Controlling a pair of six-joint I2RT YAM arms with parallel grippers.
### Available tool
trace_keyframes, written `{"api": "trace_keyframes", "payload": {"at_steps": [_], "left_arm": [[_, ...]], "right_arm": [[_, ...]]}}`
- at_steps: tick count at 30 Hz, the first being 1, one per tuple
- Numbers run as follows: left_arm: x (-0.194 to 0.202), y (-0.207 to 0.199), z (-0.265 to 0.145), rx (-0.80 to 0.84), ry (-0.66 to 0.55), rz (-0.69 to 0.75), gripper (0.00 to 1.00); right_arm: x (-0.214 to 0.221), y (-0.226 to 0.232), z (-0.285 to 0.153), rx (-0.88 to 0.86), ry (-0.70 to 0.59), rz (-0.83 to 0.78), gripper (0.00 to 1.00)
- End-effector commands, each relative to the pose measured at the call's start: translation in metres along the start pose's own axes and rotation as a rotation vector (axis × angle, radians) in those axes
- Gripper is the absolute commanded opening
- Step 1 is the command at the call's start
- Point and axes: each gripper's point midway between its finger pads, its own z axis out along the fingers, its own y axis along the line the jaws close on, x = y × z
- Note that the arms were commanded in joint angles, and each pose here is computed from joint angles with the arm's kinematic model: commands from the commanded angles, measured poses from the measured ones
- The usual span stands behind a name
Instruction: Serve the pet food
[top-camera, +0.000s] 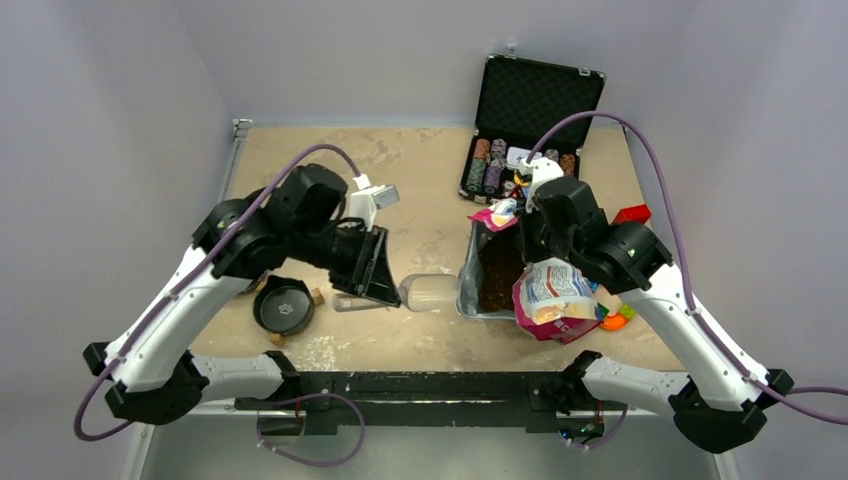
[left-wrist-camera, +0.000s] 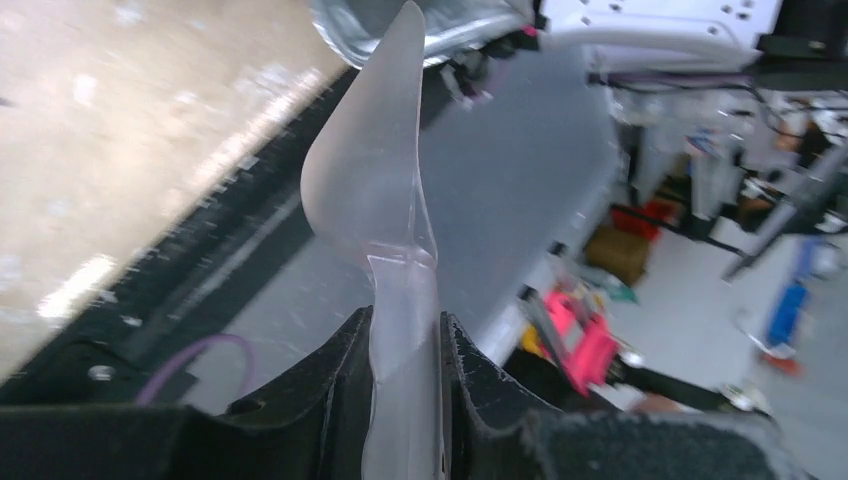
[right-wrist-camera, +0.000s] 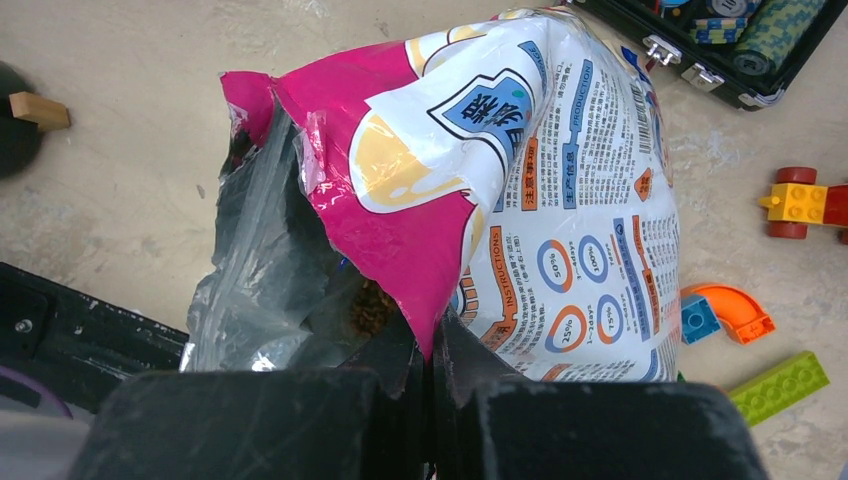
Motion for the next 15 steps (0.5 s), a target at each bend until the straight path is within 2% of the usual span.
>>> {"api": "trace_keyframes", "payload": {"at_steps": [1, 6, 15], "left_arm": [[0.002, -0.047, 0.008, 0.198, 0.205, -0.200, 0.00], [-0.022, -0.063, 0.025, 0.246, 0.212, -0.326, 0.00], [-0.049, -0.034, 0.079, 0.030, 0.269, -0.535, 0.00]], "right_arm": [[-0.056, 0.022, -0.012, -0.105, -0.203, 0.031, 0.00], [-0.062, 0.033, -0.014, -0.146, -0.205, 0.028, 0.00], [-0.074, 0.043, -0.015, -0.163, -0.220, 0.053, 0.00]]}}
